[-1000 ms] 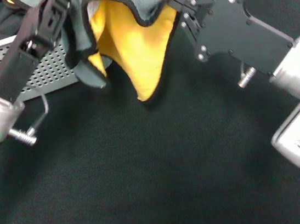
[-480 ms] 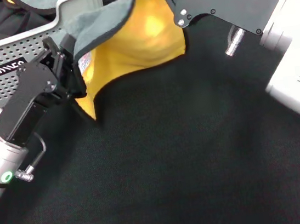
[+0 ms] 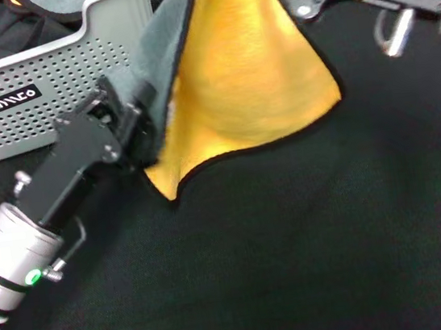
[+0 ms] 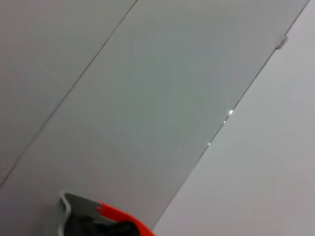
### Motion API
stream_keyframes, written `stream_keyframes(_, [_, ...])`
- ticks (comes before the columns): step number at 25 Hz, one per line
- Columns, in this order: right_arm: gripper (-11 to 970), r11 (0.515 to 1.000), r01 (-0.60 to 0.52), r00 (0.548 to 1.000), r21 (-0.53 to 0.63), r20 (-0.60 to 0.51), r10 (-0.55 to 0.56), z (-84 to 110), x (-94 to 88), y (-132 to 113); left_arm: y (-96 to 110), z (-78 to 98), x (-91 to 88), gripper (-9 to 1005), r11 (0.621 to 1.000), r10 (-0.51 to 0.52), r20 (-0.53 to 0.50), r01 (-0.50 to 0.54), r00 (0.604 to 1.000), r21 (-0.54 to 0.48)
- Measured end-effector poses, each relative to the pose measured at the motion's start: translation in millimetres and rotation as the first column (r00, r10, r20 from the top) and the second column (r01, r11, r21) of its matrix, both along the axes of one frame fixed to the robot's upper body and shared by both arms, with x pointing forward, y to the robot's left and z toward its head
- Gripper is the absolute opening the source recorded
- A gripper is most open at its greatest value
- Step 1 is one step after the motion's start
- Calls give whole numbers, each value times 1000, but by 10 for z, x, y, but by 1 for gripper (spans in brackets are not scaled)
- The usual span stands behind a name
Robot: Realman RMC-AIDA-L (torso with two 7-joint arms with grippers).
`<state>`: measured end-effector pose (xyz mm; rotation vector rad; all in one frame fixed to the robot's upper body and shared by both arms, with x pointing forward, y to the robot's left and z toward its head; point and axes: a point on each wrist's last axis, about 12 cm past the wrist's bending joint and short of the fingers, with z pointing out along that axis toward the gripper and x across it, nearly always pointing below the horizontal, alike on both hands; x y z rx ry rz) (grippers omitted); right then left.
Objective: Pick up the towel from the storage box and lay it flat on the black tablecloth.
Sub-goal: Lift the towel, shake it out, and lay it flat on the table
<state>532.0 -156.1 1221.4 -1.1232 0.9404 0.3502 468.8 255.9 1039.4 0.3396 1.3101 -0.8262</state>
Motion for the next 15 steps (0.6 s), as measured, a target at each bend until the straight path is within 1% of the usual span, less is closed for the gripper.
stream_keyframes(1, [8,1000,-15,1000,-1,-19,15,26,13,-45,-42,4,-11,177,999,-34,5,34,999,6])
stream_keyframes(2, [8,999,-40,997,5,-66,40,139,73,-198,-82,8,-21,194,998,-66,11,66,998,12])
stream_keyframes(4, [8,999,-48,995,5,-92,48,195,105,-277,-148,15,-28,229,993,-114,22,113,993,27])
stream_keyframes(5, [8,999,-51,993,6,-107,51,244,135,-320,-155,13,-28,246,993,-117,24,116,993,32])
stream_keyframes(8, [8,999,-49,991,6,-127,49,344,188,-329,-135,-12,-69,342,994,-106,18,105,994,35])
stream_keyframes(11, [8,999,-40,992,-3,-121,40,434,186,-329,-129,10,-130,437,992,-123,42,123,992,16])
stream_keyframes(12, [8,999,-40,992,-3,-121,40,434,186,-329,-126,22,-149,485,992,-130,52,130,990,8])
stream_keyframes(15, [8,999,-33,995,3,-96,33,534,168,-338,-80,33,-184,628,992,-125,60,125,990,-6])
